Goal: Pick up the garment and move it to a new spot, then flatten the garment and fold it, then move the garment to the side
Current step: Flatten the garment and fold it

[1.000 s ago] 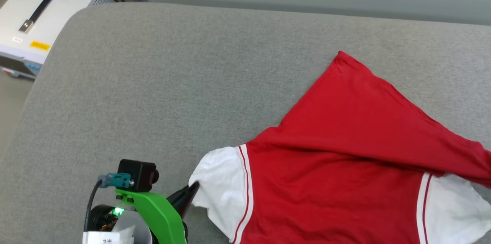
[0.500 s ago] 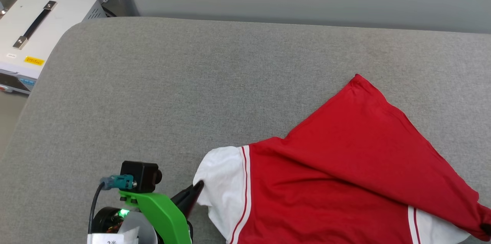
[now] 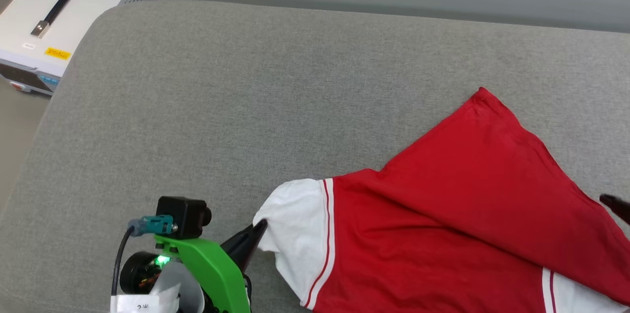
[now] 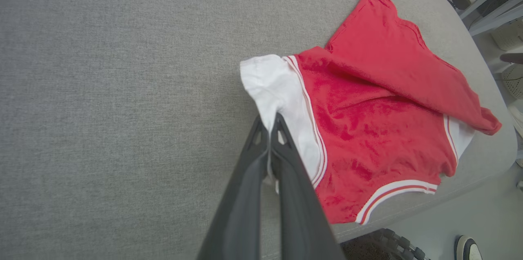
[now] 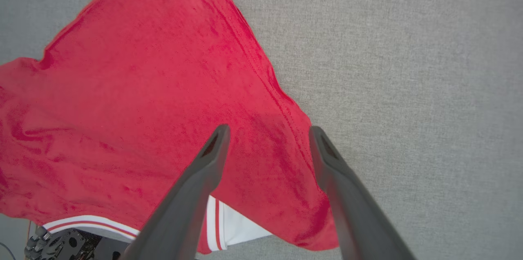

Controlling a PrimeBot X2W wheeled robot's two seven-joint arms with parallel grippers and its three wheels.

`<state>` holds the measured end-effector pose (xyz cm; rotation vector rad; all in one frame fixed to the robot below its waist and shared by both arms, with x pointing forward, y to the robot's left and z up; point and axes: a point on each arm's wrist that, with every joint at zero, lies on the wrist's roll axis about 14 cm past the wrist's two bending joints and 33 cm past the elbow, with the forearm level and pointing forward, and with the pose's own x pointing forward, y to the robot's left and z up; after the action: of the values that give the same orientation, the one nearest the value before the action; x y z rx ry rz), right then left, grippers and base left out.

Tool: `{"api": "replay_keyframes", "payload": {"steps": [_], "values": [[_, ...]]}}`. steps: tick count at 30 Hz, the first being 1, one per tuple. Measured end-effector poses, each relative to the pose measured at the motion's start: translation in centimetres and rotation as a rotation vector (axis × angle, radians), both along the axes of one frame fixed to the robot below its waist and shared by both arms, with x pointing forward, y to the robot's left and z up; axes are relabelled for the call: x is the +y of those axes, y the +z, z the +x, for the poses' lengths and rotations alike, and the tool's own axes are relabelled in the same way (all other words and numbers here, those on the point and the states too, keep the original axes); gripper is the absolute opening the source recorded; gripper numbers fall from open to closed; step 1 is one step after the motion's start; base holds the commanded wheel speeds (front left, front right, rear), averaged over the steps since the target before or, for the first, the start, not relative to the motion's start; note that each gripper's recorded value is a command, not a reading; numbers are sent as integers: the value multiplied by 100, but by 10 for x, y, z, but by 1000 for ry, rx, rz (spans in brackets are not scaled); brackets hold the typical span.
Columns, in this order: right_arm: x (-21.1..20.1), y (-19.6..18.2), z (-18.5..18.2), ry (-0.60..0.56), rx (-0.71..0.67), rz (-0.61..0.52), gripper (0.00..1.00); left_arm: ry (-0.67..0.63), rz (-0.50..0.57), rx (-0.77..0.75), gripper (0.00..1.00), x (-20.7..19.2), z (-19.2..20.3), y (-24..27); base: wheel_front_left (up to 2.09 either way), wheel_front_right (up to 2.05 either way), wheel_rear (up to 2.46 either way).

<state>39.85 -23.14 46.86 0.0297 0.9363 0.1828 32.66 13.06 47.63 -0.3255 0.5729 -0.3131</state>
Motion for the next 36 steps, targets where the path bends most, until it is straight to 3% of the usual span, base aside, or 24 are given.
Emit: {"api": "replay_keyframes", "payload": {"steps": [1,5,17,26,32,33,34,35,36], "values": [[22,15,24,72,-46,2,100,9,1,-6,0,3,3,2,0,0,0],[53,20,53,156,-62,1,100,19,-3,-7,0,5,7,1,0,0,0],[94,-33,128,238,66,-37,100,28,10,54,0,10,10,-22,0,0,0],[120,-85,143,303,171,-72,100,81,15,100,0,20,5,-36,0,0,0],[124,-101,148,332,198,-100,100,101,28,125,0,26,0,-42,0,0,0],[123,-104,147,334,207,-107,89,102,29,128,0,26,0,-43,0,0,0],[122,-105,147,336,213,-110,40,103,29,129,0,27,0,-43,0,0,0],[122,-106,146,340,215,-114,0,104,30,129,0,27,0,-43,0,0,0],[122,-106,145,342,215,-115,0,104,30,128,0,27,0,-43,0,0,0]]}}
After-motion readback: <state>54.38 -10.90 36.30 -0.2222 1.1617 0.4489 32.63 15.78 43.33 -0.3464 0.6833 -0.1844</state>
